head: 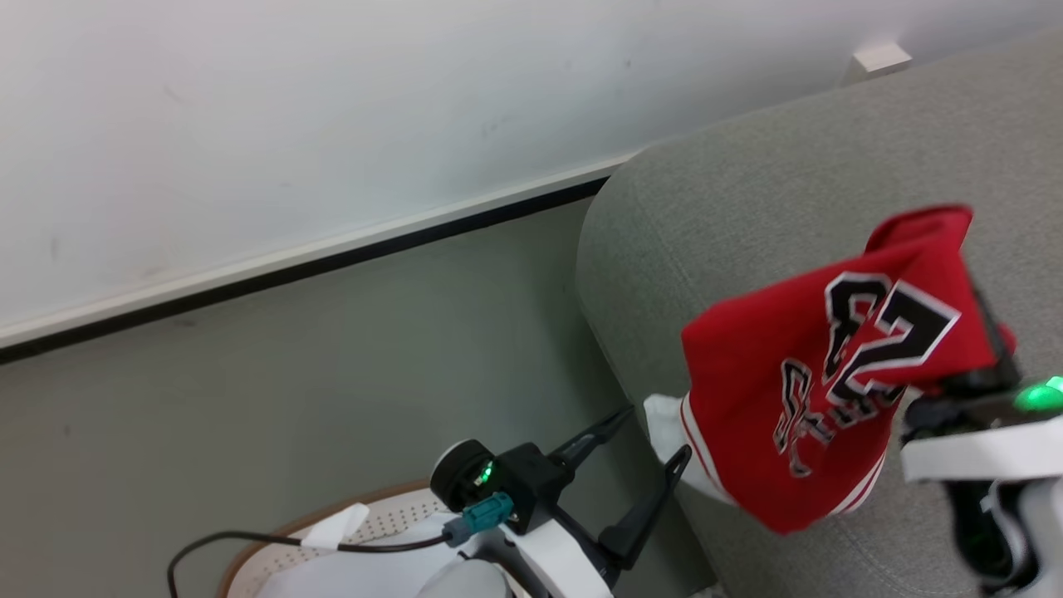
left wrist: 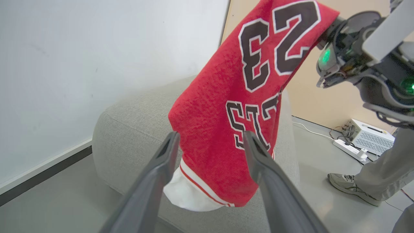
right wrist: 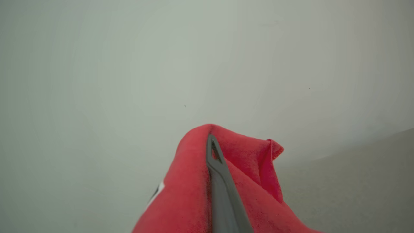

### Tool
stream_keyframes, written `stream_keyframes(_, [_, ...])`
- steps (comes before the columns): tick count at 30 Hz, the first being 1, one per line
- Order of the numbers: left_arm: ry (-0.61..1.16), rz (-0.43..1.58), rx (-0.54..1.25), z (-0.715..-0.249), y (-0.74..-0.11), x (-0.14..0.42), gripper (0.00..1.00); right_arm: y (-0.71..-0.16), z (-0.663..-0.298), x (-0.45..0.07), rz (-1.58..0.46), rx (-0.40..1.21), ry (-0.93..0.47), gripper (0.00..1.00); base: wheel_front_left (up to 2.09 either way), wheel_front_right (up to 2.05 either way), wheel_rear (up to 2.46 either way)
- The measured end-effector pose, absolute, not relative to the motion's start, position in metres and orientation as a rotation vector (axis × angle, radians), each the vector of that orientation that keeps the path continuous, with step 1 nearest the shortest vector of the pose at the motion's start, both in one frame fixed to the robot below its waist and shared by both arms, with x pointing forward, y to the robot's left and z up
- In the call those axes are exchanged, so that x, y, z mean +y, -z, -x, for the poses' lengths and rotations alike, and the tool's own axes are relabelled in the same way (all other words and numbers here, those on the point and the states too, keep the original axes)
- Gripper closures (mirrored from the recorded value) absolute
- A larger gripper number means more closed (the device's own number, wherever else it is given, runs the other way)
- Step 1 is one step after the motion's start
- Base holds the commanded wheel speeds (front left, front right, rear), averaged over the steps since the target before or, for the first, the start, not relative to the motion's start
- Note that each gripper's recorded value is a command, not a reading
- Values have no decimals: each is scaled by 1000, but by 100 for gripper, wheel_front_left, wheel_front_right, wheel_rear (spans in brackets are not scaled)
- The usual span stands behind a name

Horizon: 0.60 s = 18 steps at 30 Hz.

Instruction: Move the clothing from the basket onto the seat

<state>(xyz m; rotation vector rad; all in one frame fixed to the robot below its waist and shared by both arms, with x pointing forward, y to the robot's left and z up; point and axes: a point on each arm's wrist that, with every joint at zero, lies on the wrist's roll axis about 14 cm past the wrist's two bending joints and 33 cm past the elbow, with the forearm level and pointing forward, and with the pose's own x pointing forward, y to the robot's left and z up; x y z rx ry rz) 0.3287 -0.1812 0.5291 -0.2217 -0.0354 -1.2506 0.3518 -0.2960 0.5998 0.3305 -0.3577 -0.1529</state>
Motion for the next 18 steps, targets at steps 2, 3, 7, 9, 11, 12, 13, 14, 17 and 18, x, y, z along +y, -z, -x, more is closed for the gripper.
stream_keyframes(2, [1240, 212, -34, -334, -525, -179, 0, -612, -360, -304, -256, -370, 144, 100, 0, 0, 0])
stream_keyframes(3, [1235, 209, -32, -337, -523, -177, 0, -618, -365, -308, -243, -382, 143, 100, 0, 0, 0])
stream_keyframes(7, [1211, 196, -32, -352, -515, -172, 0, -639, -392, -323, -239, -398, 132, 100, 0, 0, 0])
stream_keyframes(9, [1189, 197, -28, -362, -510, -168, 0, -645, -407, -335, -218, -385, 136, 100, 0, 0, 0])
stream_keyframes(11, [1168, 202, -21, -373, -504, -164, 0, -647, -423, -342, -193, -363, 135, 100, 0, 0, 0])
stream_keyframes(12, [1159, 204, -15, -378, -501, -162, 0, -647, -432, -345, -187, -349, 136, 100, 0, 0, 0])
stream_keyframes(13, [1152, 203, -9, -383, -496, -160, 0, -648, -441, -350, -176, -340, 140, 100, 0, 0, 0])
stream_keyframes(14, [1146, 197, -2, -388, -491, -157, 0, -652, -450, -355, -173, -341, 145, 100, 0, 0, 0])
stream_keyframes(17, [1139, 190, 21, -400, -477, -154, 0, -659, -477, -373, -159, -326, 164, 100, 0, 0, 0])
stream_keyframes(18, [1137, 193, 27, -404, -474, -153, 0, -660, -486, -378, -149, -311, 165, 100, 0, 0, 0])
